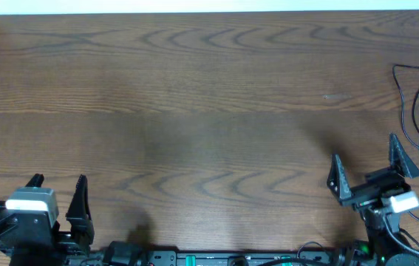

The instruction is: Untangle cables

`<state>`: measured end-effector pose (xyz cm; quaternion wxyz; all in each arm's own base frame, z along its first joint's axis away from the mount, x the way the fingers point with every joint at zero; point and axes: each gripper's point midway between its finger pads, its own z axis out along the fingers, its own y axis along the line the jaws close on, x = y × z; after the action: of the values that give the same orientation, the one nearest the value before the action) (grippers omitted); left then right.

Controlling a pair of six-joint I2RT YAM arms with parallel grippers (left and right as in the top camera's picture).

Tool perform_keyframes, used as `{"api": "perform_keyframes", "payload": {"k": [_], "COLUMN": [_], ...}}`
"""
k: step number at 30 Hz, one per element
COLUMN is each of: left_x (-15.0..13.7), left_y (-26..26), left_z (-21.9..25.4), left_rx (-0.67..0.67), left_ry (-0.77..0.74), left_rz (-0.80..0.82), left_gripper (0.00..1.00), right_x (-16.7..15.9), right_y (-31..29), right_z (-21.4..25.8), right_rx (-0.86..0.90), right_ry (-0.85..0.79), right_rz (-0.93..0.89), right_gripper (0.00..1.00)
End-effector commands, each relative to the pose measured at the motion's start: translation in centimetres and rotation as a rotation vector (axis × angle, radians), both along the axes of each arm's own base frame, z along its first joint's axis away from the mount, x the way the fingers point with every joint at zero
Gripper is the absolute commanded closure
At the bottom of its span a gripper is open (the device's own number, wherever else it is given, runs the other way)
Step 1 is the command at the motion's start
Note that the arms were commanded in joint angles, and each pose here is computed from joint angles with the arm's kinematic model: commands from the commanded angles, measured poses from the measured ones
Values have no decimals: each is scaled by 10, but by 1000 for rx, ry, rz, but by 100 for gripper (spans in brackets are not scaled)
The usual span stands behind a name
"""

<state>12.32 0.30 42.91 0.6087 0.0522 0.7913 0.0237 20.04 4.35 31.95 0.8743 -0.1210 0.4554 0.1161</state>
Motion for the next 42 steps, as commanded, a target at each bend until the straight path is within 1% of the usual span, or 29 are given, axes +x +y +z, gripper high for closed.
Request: {"api": "perform_keyframes", "payload": {"k": [1,5,9,13,18,23,24,32,42], "left_x": [-3,-3,-3,-3,-4,-4,-4,-4,-5], "left_y": [2,2,2,2,2,2,2,2,2], "left_z": [4,4,4,4,4,1,1,0,0], "left_rx": [-1,-1,-1,-1,-1,1,2,1,2], "left_ry": [-17,-17,-17,-17,-16,-5,-3,-2,1], "left_rz": [8,8,8,8,8,8,8,8,8], "left_gripper": [41,41,41,41,41,41,41,41,41], "right_x": [7,28,40,51,55,55,54,49,49], "right_y": [-13,-35,-38,-49,-52,-51,-51,-49,-47], "right_z": [-5,-33,-61,-98,-134,-156,-166,-195,-194], "right_rx": [67,179,201,237,251,256,260,276,275], "right_ry": [35,186,312,465,615,707,747,870,870], "right_rz": [-48,-127,-142,-204,-229,-236,-239,-238,-224], "right_gripper": [1,1,1,1,1,1,1,1,1]}}
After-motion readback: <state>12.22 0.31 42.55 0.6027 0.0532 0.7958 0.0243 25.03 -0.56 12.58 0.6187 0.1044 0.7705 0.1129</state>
